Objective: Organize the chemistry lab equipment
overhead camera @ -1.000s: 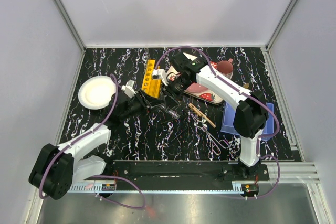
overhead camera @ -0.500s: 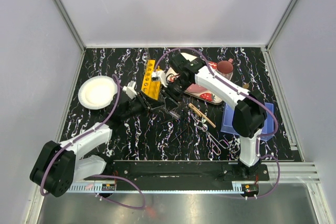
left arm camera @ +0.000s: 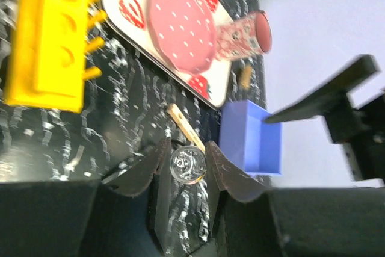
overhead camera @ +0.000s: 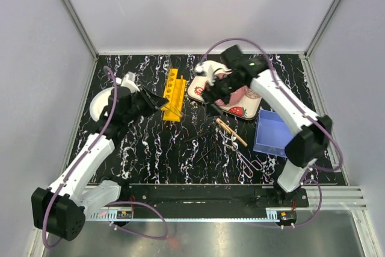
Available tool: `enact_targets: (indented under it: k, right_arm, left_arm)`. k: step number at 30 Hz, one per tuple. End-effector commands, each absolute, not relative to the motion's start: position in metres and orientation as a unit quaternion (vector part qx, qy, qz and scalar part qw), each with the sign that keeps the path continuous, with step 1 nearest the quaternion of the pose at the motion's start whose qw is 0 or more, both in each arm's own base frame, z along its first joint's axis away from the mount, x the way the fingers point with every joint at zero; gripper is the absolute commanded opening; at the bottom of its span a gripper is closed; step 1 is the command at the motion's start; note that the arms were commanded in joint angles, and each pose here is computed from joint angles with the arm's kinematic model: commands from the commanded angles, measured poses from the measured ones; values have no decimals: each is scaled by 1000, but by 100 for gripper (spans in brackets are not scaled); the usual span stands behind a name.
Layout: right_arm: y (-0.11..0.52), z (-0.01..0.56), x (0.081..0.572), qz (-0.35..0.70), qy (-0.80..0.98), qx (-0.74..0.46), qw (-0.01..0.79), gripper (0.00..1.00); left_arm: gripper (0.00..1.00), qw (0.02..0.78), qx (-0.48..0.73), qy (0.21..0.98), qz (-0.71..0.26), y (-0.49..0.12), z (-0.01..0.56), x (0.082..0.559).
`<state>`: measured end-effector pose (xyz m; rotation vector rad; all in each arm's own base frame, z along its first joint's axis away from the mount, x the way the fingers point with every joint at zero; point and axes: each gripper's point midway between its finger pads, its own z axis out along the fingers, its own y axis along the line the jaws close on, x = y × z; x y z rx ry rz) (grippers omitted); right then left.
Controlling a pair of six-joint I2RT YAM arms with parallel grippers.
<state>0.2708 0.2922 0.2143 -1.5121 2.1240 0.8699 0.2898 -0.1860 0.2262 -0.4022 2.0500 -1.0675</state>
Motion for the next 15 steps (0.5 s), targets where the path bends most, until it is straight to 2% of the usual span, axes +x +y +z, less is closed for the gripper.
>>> enact_targets:
  k: [1, 7, 15]
  right_arm:
    - [250, 258, 280, 319, 752, -504, 279, 100]
    - [218, 210, 284, 316, 777, -455, 300, 100]
    - [200, 189, 281, 354, 779, -417, 306, 100]
  left_arm:
    - [19, 449, -131, 824, -321, -152, 249, 312]
    - [19, 490, -106, 835, -227, -131, 269, 351]
    - [18, 525, -71, 834, -153, -121, 275, 396]
